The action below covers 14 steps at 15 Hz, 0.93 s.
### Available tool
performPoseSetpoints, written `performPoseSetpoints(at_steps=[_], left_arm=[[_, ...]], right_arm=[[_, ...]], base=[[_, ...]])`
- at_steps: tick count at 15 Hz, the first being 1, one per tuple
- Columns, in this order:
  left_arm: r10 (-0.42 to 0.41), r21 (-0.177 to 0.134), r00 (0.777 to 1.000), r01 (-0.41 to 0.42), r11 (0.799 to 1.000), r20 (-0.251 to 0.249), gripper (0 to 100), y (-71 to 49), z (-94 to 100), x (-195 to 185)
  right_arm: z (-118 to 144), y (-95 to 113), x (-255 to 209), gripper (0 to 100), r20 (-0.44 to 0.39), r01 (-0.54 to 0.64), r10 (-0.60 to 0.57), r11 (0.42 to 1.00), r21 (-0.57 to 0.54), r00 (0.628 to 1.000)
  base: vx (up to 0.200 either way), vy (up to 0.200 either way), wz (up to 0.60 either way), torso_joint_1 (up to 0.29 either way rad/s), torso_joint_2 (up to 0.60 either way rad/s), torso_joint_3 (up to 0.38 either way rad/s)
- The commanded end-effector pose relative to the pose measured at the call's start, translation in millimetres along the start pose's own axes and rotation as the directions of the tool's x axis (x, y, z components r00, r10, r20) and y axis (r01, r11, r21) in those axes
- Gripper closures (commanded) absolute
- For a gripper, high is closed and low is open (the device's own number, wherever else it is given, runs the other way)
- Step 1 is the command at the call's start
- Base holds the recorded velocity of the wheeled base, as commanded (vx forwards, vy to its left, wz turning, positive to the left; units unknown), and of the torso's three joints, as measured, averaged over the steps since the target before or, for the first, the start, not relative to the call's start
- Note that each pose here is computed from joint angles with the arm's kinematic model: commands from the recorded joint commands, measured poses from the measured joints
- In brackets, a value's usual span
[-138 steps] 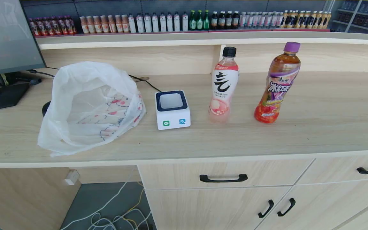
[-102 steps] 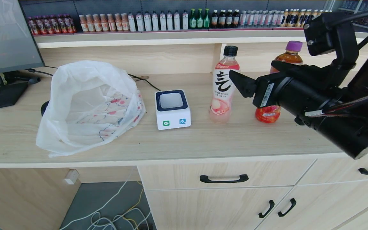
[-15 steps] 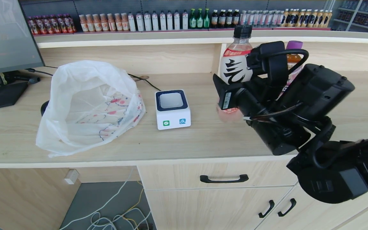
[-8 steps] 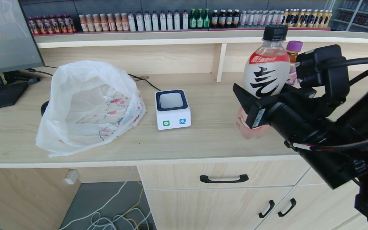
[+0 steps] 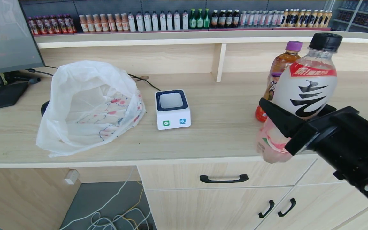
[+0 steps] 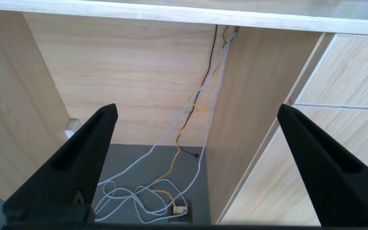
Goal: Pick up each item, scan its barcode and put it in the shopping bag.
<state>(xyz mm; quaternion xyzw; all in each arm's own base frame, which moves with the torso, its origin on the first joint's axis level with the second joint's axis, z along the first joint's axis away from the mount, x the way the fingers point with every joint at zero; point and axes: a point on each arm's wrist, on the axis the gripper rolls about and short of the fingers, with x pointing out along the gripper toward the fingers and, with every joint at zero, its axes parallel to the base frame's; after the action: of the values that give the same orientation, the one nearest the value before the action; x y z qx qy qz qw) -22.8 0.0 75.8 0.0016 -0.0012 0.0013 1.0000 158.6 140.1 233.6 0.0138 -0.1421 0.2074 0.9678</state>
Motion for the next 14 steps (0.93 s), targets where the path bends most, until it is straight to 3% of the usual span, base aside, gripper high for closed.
performPoseSetpoints(at_steps=[1, 9, 13, 14], left_arm=[[0.001, 0.0, 1.0, -0.001, 1.0, 0.001, 0, 0.0, 0.0, 0.0], [0.001, 0.0, 1.0, -0.001, 1.0, 0.001, 0, 0.0, 0.0, 0.0], [0.001, 0.0, 1.0, -0.001, 1.0, 0.001, 0, 0.0, 0.0, 0.0], [0.001, 0.0, 1.0, -0.001, 1.0, 0.001, 0, 0.0, 0.0, 0.0]], right_arm=[[10.1, -7.4, -20.0, 100, 0.037, -0.007, 0.007, 1.0, 0.018, 0.999], [3.0, -0.7, -33.1, 100, 0.021, -0.175, 0.177, 0.983, -0.05, 0.984], [-1.2, 35.4, -33.0, 100, -0.001, -0.324, 0.33, 0.928, -0.187, 0.944], [-6.1, 51.0, -29.8, 100, -0.021, -0.36, 0.372, 0.88, -0.31, 0.928]], base=[[0.0, 0.0, 0.0, 0.0, 0.0, 0.0], [0.0, 0.0, 0.0, 0.0, 0.0, 0.0], [0.0, 0.0, 0.0, 0.0, 0.0, 0.0], [0.0, 0.0, 0.0, 0.0, 0.0, 0.0]])
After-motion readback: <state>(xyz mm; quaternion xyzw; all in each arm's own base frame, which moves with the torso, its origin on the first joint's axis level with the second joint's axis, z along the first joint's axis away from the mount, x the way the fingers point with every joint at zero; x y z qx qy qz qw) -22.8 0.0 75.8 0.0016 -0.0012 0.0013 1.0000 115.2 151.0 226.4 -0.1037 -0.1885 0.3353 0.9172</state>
